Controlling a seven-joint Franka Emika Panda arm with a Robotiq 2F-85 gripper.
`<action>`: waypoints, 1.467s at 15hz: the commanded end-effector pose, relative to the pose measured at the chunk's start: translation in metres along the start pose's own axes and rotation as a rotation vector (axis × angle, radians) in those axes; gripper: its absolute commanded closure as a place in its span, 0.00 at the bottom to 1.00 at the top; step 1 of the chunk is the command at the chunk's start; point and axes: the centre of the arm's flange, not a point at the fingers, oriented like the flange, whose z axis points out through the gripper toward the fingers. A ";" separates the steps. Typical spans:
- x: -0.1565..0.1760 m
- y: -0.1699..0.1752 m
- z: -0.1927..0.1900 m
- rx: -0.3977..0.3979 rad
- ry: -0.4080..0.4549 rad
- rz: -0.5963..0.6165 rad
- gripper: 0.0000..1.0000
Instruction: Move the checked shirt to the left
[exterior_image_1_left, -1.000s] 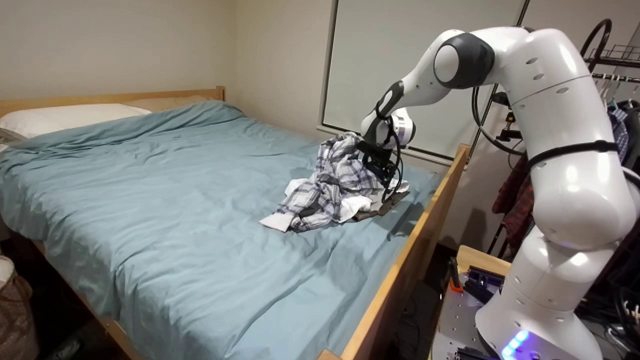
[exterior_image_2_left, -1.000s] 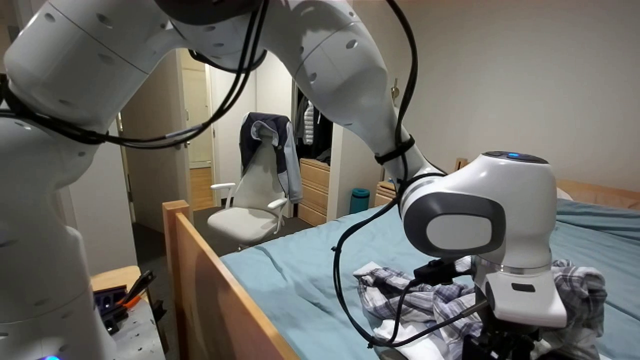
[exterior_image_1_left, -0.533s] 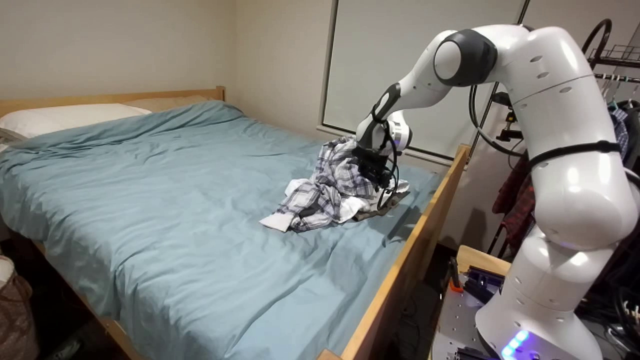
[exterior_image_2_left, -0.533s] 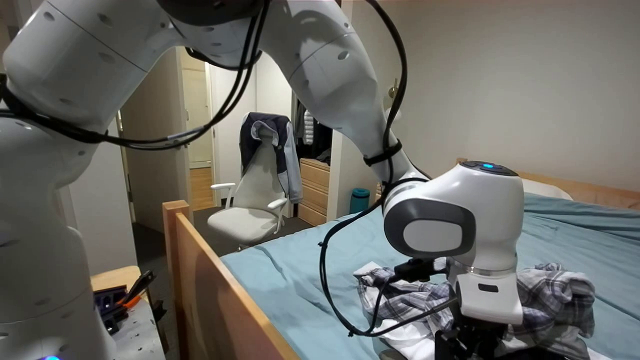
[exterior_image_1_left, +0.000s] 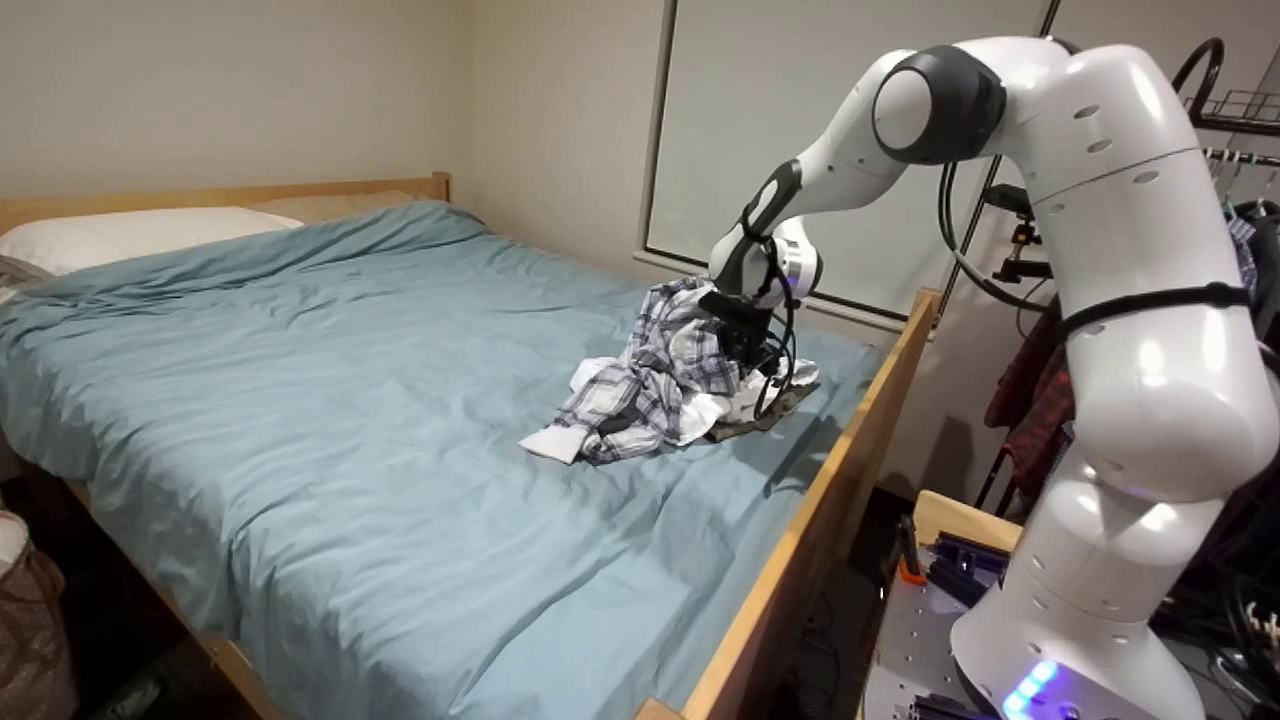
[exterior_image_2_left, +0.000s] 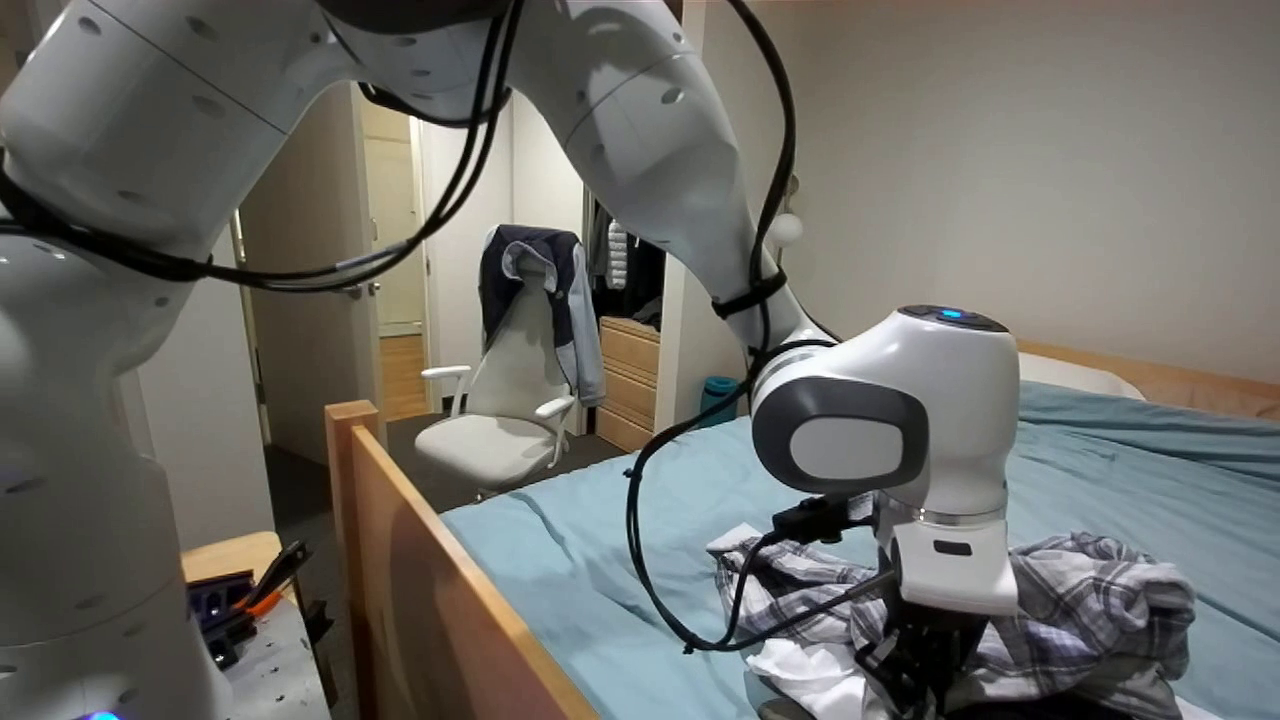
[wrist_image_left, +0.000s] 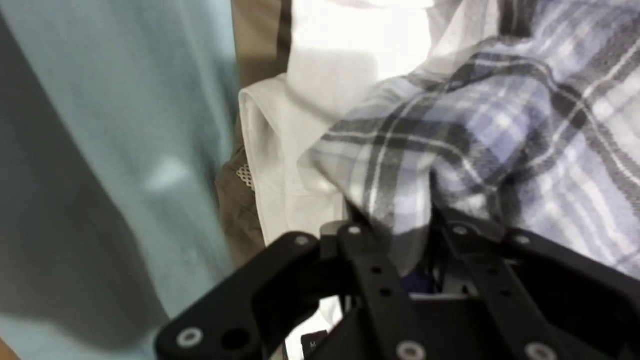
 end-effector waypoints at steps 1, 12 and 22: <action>-0.001 0.008 -0.053 -0.009 -0.031 -0.082 0.93; -0.021 0.106 -0.239 -0.107 -0.206 -0.623 0.92; -0.056 0.133 -0.226 -0.160 -0.239 -0.711 0.93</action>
